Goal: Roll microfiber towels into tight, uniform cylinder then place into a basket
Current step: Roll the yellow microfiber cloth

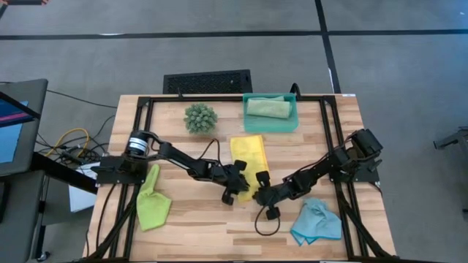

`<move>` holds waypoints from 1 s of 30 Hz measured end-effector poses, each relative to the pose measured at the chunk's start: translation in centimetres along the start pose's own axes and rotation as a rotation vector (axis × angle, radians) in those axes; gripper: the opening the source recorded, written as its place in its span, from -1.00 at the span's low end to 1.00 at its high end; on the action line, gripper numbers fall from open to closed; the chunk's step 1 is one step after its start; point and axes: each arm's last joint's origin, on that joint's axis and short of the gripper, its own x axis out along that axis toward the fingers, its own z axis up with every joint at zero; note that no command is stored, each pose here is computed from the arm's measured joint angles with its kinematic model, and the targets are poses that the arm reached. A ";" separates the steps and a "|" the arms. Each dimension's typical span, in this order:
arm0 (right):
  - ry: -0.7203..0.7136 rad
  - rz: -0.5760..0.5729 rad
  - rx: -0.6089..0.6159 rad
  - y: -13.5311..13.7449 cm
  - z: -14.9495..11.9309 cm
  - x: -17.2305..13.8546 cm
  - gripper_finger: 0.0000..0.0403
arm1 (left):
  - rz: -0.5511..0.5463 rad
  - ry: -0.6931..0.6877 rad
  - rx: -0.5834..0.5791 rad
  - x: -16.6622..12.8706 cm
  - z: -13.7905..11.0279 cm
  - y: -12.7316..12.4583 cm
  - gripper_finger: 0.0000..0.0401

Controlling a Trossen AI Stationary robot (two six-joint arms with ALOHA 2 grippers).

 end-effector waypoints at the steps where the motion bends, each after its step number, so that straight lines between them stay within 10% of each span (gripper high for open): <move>1: -0.003 0.000 0.009 0.0 0.0 0.0 -0.97 | -0.003 -0.001 0.006 0.2 0.1 0.0 -0.60; 16: -0.091 0.282 0.188 0.3 1.8 -2.5 -0.95 | -0.052 0.096 0.114 -0.5 2.6 -1.0 -0.60; 30: -0.060 0.283 0.172 0.4 1.4 -2.4 -0.76 | -0.006 0.106 0.356 -0.8 4.3 -5.1 -0.60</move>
